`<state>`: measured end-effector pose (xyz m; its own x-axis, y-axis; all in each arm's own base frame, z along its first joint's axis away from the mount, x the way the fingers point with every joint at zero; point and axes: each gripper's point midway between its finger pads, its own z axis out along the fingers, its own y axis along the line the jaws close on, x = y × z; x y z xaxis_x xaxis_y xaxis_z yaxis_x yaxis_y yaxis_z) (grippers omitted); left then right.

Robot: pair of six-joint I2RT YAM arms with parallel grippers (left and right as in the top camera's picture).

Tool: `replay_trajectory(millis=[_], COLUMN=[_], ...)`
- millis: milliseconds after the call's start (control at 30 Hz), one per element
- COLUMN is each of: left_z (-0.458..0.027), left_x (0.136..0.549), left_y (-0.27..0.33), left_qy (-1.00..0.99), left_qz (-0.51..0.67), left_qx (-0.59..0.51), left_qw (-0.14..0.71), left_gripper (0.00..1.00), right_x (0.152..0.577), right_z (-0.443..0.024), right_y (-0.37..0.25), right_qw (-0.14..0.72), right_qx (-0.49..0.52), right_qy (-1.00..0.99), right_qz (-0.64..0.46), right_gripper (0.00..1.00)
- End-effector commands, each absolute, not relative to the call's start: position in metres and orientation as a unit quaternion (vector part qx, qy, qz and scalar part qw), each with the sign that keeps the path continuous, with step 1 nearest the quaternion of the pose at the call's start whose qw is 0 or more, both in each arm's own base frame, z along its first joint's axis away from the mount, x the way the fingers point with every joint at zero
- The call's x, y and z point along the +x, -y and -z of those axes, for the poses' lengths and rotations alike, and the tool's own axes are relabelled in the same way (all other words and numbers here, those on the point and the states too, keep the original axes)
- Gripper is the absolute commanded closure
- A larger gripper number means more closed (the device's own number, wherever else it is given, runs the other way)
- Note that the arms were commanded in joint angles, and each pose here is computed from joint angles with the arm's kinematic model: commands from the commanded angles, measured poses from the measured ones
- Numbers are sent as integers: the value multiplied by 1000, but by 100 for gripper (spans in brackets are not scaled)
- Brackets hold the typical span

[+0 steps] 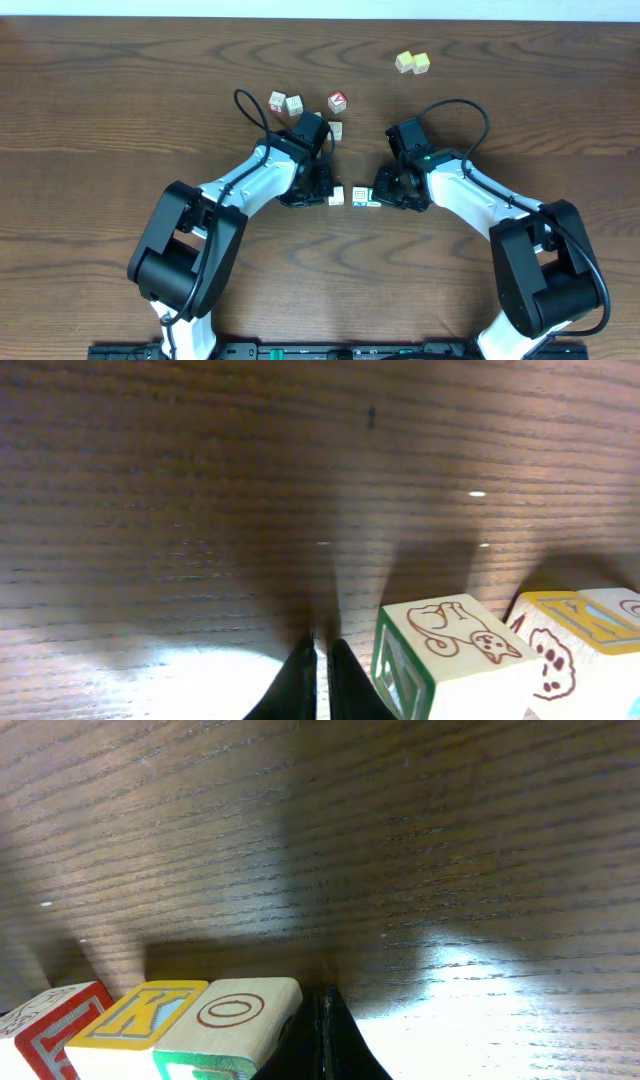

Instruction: Lift 3 blocks

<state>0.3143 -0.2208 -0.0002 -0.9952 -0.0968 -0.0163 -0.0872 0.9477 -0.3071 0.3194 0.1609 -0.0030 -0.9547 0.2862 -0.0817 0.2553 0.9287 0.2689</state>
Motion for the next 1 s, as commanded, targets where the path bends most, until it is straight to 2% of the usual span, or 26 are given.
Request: replay_trajectory(millis=[0, 967], left_z=[8, 3], left_x=[307, 322], left_y=[226, 238], left_qy=[-987, -983], left_qz=[152, 174], left_qx=[-41, -33], left_qw=[6, 39], left_gripper=[92, 93], right_x=[312, 317], right_z=[14, 11], right_y=[-161, -169], right_qw=[44, 54], right_qx=[133, 103], right_qy=[-983, -983], right_qz=[-121, -140], right_gripper=[99, 99])
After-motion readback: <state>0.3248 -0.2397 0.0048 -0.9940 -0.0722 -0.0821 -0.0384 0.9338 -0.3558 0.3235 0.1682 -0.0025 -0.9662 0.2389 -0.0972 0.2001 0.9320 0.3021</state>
